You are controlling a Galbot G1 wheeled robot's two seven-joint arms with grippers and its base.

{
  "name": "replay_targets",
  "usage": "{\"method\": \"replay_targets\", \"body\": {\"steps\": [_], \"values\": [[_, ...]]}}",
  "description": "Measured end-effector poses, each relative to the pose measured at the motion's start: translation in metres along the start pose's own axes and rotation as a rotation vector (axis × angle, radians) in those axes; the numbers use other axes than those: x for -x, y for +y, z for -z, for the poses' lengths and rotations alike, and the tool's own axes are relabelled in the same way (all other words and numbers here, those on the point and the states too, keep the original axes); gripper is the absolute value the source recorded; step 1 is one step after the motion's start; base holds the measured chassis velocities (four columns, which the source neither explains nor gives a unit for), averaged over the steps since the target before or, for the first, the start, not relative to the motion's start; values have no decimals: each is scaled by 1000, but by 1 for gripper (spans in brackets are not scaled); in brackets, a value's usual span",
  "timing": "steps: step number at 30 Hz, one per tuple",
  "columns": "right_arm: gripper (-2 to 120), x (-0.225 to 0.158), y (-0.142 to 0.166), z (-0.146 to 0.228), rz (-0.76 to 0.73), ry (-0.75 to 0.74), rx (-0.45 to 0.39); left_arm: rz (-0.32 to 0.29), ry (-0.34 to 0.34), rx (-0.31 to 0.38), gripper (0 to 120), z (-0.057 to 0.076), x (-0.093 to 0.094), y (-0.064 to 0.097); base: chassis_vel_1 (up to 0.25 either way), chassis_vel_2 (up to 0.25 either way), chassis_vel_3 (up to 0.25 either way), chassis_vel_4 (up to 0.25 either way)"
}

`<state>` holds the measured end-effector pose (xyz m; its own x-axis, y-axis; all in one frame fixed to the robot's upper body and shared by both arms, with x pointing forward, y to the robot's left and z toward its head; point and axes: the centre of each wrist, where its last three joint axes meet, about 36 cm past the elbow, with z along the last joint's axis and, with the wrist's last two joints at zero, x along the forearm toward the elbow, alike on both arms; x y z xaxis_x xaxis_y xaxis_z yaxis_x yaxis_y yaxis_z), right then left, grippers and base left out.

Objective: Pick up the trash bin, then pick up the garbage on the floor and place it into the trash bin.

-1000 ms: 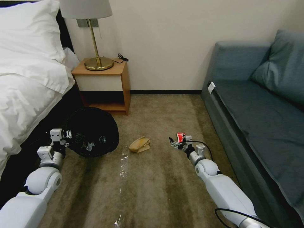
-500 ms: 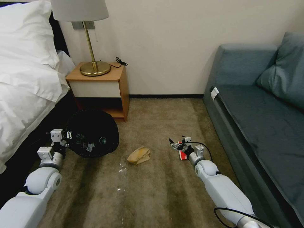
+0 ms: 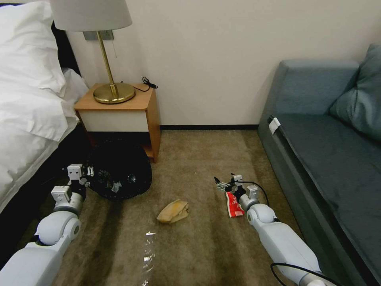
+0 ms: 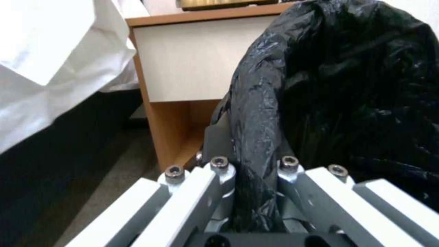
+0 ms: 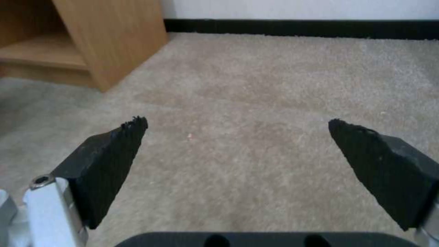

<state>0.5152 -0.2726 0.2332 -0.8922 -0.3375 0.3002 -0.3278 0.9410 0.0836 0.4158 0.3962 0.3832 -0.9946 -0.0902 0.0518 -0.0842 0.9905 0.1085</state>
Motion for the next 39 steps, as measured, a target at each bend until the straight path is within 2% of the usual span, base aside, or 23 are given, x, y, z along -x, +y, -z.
{"method": "replay_targets", "body": {"steps": [6, 8, 15, 18, 21, 23, 26, 39], "values": [[100, -9, -11, 1, -3, 71, -29, -6, 7, 2, 4, -4, -4, -2, -104, 99, 98, -94], [100, -23, -29, -1, -8, 132, -57, -13, 6, 4, 4, -5, -5, -2, -30, 22, 15, -30], [100, -45, -64, -10, 17, 249, -78, -33, 9, 0, 4, -9, -6, -7, 0, 0, 0, 0], [100, -56, -79, -24, 21, 309, -71, -52, 15, -6, 4, -18, -8, -14, 0, 0, 0, 0], [100, -59, -81, -28, 25, 325, -65, -57, 17, -8, 4, -22, -9, -16, 0, 0, 0, 0], [100, -63, -85, -38, 46, 356, -51, -65, 22, -16, 4, -30, -10, -20, 0, 0, 0, 0], [100, -64, -86, -47, 59, 377, -41, -72, 27, -20, 4, -36, -10, -24, 0, 0, 0, 0], [100, -36, -83, -64, 58, 380, -25, -82, 28, -30, 4, -40, -12, -30, 0, 0, 0, 0]]}}
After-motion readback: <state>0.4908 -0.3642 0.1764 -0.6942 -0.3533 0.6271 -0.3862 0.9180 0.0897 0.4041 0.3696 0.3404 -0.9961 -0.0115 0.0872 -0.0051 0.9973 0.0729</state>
